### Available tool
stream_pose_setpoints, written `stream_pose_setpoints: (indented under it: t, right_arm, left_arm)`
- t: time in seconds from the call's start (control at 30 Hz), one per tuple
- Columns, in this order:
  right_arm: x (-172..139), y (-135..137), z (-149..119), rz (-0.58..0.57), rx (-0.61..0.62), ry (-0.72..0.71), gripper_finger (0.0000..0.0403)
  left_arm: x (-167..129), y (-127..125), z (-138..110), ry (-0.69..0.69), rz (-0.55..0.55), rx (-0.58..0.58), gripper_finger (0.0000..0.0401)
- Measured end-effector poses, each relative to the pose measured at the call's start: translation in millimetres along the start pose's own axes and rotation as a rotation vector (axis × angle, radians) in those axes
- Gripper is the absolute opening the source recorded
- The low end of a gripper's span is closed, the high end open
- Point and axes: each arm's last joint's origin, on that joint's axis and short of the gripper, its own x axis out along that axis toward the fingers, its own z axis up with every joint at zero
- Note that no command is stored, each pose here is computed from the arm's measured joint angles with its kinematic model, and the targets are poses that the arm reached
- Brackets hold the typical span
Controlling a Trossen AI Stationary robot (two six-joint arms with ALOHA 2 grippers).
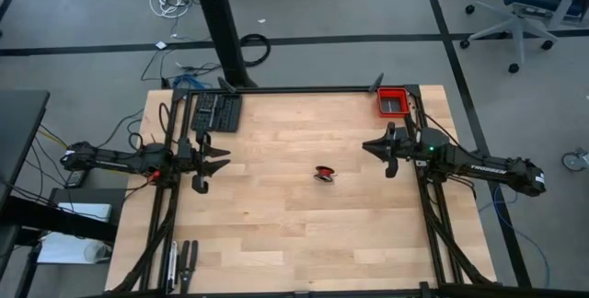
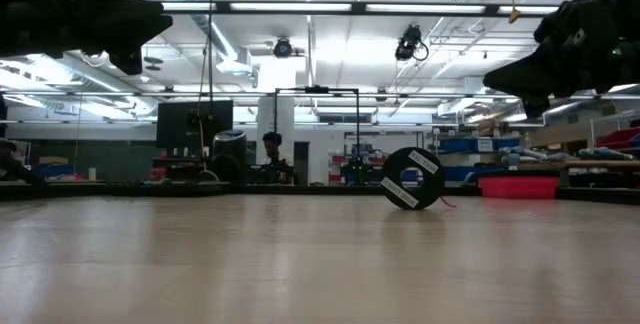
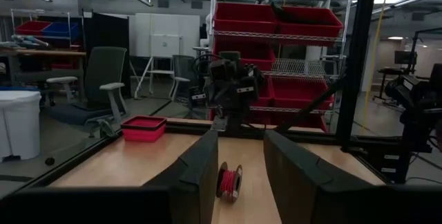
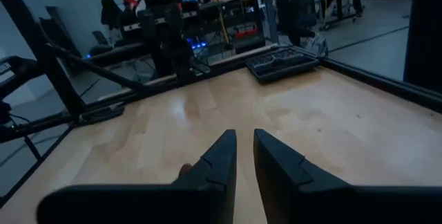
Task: Coil cords
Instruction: Uncoil the red wire from the black spool
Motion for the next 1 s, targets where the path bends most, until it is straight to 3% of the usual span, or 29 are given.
stream_pose_setpoints:
  t: [0.4, 0.73, 1.0]
  right_arm:
    - [0, 3, 9, 0.053, 0.029, -0.089, 0.0052]
    - [0, 6, 8, 0.156, 0.094, -0.049, 0.0052]
    - [9, 16, 9, 0.194, 0.124, 0.097, 0.0052]
  left_arm:
    - [0, 0, 0, -0.001, 0.000, 0.000, 0.0122]
    - [0, 0, 0, -0.001, 0.000, -0.008, 0.0122]
    - [2, 1, 2, 0.025, 0.067, -0.207, 0.0122]
